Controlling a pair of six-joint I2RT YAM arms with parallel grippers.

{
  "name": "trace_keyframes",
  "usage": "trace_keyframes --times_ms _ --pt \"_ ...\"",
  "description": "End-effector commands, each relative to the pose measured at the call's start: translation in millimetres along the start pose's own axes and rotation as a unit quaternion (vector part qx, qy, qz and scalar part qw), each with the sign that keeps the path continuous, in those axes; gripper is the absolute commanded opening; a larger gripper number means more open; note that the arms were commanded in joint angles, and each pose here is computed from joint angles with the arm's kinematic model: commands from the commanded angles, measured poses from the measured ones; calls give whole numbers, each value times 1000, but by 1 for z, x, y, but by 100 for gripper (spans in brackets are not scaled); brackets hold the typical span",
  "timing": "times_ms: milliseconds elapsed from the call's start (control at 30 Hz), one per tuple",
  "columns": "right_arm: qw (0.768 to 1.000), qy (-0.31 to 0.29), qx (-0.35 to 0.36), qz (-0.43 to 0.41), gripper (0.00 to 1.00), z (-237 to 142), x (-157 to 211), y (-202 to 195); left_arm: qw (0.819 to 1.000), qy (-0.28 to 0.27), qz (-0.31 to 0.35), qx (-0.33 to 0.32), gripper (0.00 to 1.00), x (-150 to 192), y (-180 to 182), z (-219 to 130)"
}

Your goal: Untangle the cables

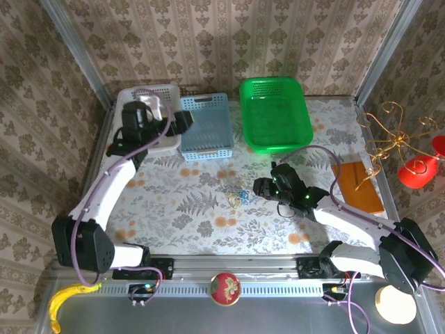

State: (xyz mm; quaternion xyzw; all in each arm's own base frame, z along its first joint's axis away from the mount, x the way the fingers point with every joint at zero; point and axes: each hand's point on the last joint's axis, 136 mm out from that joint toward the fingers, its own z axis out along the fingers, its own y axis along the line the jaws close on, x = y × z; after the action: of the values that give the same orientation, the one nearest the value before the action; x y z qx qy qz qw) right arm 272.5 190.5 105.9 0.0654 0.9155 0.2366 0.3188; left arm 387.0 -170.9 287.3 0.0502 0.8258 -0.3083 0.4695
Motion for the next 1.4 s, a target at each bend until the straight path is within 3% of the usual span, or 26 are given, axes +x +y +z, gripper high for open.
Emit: trace_keyframes --times_ms 0,200,367,500,733,1367 --pt "999 23 -39 4 50 -2 9 12 999 30 -35 5 100 48 -13 -1" --pt "996 41 -41 -60 51 -6 7 26 993 71 -97 16 100 131 -27 0" --pt "989 65 -23 -128 51 3 4 44 987 88 -132 10 100 160 -22 5" --pt "982 83 -5 -168 52 16 5 54 987 87 -137 2 100 161 -18 4" --pt "974 129 36 -183 52 58 30 39 988 77 -137 6 100 152 -22 0" --pt "989 46 55 -129 47 58 -23 25 989 91 -115 25 100 152 -30 -1"
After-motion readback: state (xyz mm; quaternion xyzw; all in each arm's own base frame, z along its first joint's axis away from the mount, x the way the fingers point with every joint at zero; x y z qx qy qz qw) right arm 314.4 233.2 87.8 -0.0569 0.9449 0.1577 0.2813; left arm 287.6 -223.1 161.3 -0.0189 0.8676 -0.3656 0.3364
